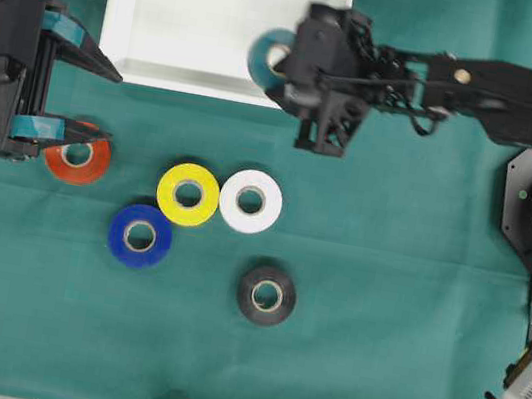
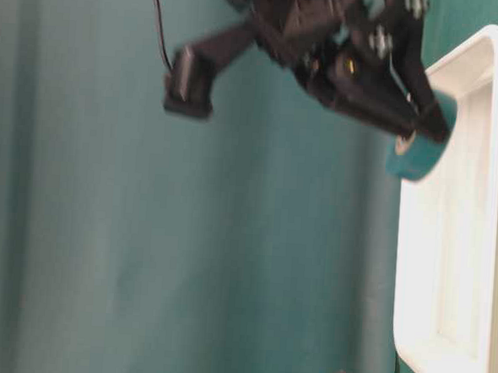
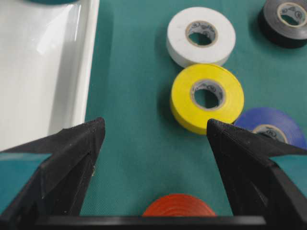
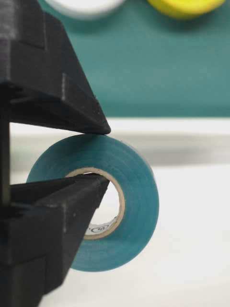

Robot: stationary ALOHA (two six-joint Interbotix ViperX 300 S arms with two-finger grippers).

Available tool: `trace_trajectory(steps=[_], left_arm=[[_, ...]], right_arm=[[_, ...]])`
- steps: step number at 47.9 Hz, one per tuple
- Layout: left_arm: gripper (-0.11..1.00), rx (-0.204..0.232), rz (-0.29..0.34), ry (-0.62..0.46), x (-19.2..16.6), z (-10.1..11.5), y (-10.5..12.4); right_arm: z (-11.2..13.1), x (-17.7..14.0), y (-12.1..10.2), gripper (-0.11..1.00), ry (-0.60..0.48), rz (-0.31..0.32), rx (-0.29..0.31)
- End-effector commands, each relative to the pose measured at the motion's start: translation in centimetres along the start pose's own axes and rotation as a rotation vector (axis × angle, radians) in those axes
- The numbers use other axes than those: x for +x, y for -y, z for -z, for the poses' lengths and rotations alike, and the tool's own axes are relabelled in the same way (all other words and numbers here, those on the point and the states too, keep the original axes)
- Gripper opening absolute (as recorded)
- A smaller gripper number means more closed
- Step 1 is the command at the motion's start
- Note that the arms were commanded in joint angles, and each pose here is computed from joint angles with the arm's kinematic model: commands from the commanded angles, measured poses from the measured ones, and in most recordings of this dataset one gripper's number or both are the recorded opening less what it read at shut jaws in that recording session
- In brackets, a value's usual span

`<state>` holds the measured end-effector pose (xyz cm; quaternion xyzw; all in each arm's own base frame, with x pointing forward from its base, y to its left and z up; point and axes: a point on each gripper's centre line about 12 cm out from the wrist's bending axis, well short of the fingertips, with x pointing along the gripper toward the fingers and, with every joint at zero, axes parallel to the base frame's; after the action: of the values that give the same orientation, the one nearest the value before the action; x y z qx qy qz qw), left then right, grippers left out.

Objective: Put the tape alternately from left to right into the white case.
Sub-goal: 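Lift the teal roll and carry it into the white tray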

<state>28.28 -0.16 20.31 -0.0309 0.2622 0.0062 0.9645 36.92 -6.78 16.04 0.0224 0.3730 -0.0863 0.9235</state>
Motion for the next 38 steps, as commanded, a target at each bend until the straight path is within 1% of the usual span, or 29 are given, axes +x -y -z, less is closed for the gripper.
trace_trajectory(steps=[1, 9, 18, 32, 38], left_arm=[[0.91, -0.002, 0.000, 0.025, -0.1, -0.8, 0.0], [0.91, -0.002, 0.000, 0.025, -0.1, -0.8, 0.0], [0.91, -0.002, 0.000, 0.025, -0.1, -0.8, 0.0], [0.91, -0.002, 0.000, 0.022, -0.1, -0.7, 0.0], [0.91, -0.001, 0.000, 0.020, -0.1, -0.6, 0.0]], right_arm=[[-2.3, 0.4, 0.7, 0.01, 0.052, 0.014, -0.008], [-3.8, 2.1, 2.4, 0.01, 0.066, 0.045, -0.006], [-4.8, 3.3, 4.1, 0.01, 0.073, 0.077, 0.001], [-5.1, 4.5, 6.7, 0.01, 0.076, 0.118, 0.038], [-4.9, 4.8, 7.6, 0.01, 0.073, 0.131, 0.038]])
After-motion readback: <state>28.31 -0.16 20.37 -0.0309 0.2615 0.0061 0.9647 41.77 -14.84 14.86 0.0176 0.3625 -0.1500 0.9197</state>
